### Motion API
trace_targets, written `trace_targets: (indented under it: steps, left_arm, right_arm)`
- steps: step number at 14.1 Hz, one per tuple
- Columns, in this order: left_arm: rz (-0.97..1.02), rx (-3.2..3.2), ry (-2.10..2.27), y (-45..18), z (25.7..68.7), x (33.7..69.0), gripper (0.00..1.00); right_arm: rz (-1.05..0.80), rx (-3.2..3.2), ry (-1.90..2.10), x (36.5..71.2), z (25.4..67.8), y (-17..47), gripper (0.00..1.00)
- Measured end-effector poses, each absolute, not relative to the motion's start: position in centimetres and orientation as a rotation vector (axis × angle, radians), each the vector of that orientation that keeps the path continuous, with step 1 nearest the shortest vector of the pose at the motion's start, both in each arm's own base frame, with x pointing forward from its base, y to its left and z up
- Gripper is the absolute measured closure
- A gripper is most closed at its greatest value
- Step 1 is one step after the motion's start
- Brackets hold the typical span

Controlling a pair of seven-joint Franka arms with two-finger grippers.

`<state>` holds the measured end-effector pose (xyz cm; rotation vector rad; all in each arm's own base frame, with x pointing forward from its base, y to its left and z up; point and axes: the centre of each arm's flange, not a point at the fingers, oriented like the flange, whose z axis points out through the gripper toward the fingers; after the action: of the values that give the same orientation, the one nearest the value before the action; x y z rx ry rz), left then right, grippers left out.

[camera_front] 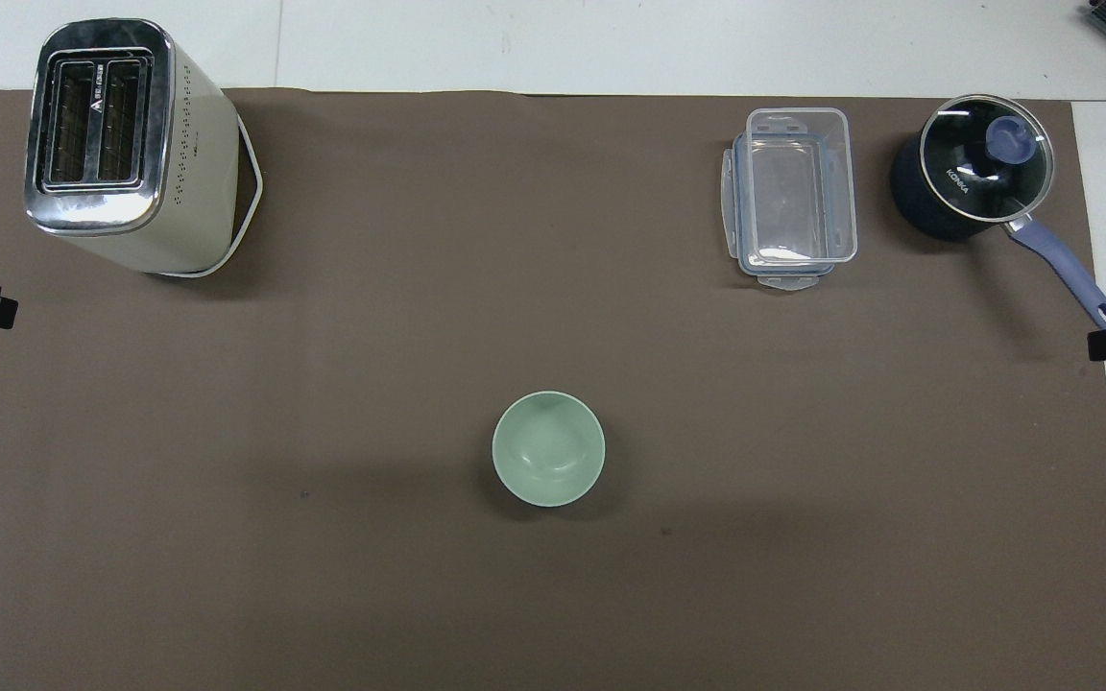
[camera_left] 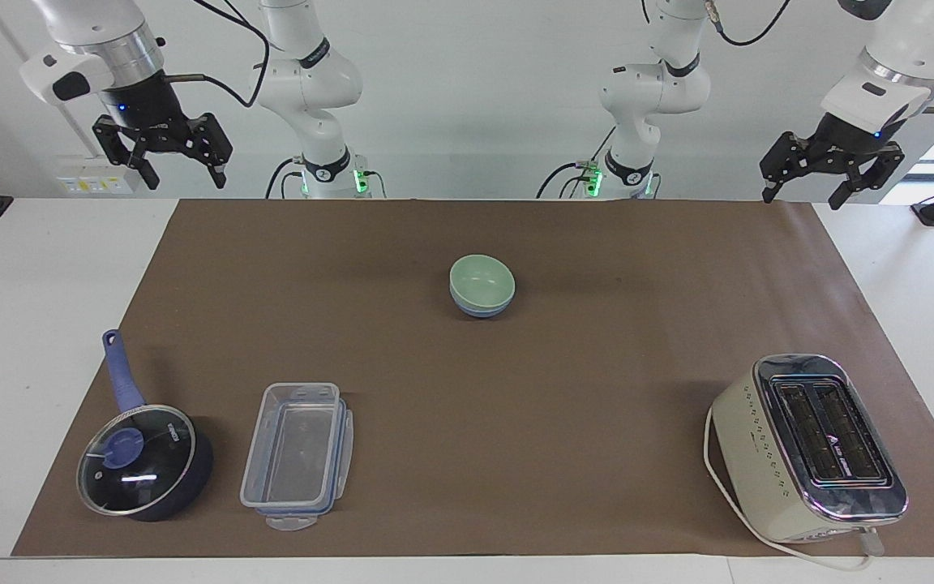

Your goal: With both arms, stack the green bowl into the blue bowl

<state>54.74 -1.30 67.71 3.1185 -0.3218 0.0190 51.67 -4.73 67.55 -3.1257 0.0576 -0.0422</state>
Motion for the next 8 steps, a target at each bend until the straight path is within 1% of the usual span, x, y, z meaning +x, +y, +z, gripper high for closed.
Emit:
trace_targets:
  steps: [3, 8]
  left_arm:
    - [0.019, 3.118, -0.322, -1.3, 67.7, 54.7, 0.00]
    - [0.019, 3.118, -0.322, -1.3, 67.7, 54.7, 0.00]
  right_arm:
    - [-0.075, -3.127, 0.040, 51.9, 67.8, -4.4, 0.00]
    - [-0.075, -3.128, 0.017, 51.9, 67.8, -3.7, 0.00]
